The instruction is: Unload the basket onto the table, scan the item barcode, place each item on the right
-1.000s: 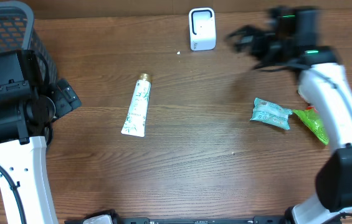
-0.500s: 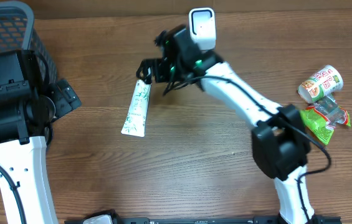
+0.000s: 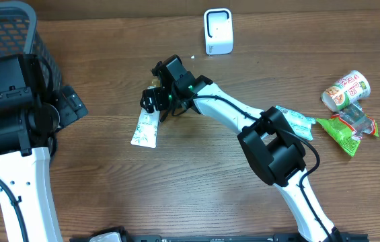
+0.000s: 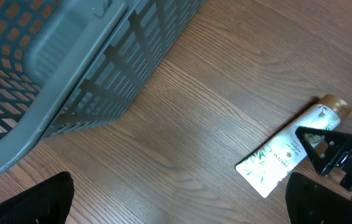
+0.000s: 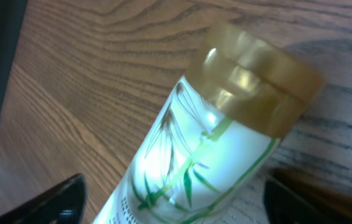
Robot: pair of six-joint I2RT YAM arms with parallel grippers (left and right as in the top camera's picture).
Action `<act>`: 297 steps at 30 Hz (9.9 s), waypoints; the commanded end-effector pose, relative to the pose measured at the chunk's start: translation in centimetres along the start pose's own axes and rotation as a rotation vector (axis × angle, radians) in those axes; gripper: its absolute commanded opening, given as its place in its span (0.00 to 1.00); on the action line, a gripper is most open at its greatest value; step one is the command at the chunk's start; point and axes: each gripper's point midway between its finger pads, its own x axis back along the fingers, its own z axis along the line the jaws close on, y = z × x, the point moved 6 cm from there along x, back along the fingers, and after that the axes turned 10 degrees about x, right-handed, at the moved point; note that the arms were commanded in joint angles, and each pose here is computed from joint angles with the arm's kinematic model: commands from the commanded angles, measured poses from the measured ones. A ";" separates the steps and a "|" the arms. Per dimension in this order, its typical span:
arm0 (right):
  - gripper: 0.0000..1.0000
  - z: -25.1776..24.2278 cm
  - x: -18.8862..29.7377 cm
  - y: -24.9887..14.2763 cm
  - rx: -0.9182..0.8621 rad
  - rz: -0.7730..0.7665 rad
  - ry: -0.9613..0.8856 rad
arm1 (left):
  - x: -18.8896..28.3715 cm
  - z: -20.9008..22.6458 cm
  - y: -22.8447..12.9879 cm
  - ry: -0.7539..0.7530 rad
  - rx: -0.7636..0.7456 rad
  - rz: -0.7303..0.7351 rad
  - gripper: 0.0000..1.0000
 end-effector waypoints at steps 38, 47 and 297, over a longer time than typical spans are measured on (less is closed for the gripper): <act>0.04 -12.3 15.1 -3.4 -0.096 0.331 -0.734 | 0.1 0.1 0.0 -0.002 0.018 -0.005 1.00; 0.04 -10.2 16.0 -3.1 0.049 0.294 -1.063 | 0.1 0.1 0.1 -0.002 0.018 -0.005 1.00; 0.04 -18.2 18.5 14.4 1.088 -0.336 -1.343 | 0.1 0.1 0.0 -0.002 0.018 -0.005 1.00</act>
